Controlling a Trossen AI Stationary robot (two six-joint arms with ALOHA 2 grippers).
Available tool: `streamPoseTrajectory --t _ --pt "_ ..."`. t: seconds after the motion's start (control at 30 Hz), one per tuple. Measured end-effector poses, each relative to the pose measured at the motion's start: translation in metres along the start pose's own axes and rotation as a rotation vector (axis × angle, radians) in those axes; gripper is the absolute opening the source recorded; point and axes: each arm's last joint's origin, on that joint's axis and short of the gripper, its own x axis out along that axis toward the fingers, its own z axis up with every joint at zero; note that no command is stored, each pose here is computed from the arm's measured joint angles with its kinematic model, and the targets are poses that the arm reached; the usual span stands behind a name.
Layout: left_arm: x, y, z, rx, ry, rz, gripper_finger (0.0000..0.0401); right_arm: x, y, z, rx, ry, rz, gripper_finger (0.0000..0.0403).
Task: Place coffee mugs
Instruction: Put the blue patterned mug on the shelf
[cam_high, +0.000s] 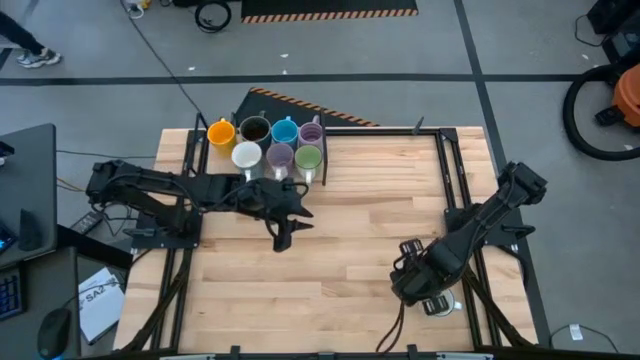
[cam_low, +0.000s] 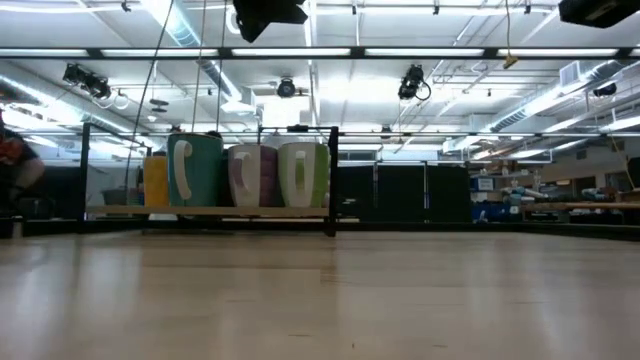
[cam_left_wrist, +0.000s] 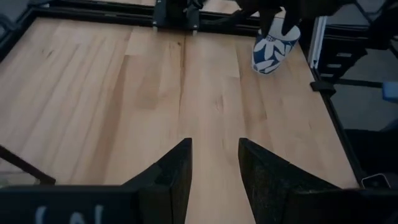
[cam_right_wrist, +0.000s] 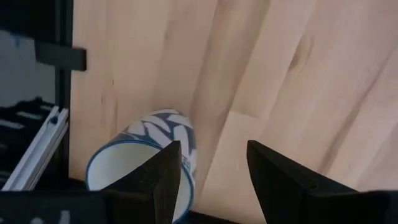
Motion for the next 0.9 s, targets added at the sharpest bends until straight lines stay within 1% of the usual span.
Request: streamPoseTrajectory --t 0.2,0.27,0.33,0.4,0.5,0.7,0.83,0.9 --pt "0.000 -0.005 -0.001 -0.006 0.003 0.000 0.0137 0.014 0.015 0.002 -0.106 0.155 -0.049 0.0189" --pt "0.000 -0.004 -0.001 -0.006 0.007 0.002 0.0137 0.016 0.019 0.002 -0.129 0.209 -0.048 0.0189" --pt "0.000 -0.004 -0.002 -0.006 0.013 0.003 0.0137 0.018 0.023 0.004 -0.140 0.231 -0.034 0.0189" --pt "0.000 -0.004 -0.002 -0.005 0.014 0.013 0.0137 0.020 0.028 0.004 -0.159 0.240 -0.015 0.0189" --pt "0.000 -0.003 -0.002 -0.005 0.013 0.032 0.0137 0.022 0.034 0.004 -0.238 0.240 -0.007 0.0189" --pt "0.000 -0.003 -0.002 -0.004 0.012 0.037 0.0137 0.024 0.042 0.000 -0.448 0.196 -0.095 0.0187" --pt "0.000 -0.003 -0.002 -0.003 0.012 0.037 0.0137 0.026 0.047 0.000 -0.536 0.157 -0.117 0.0176" --pt "0.000 -0.003 -0.002 -0.003 0.013 0.037 0.0137 0.027 0.049 0.001 -0.563 0.140 -0.110 0.0167"
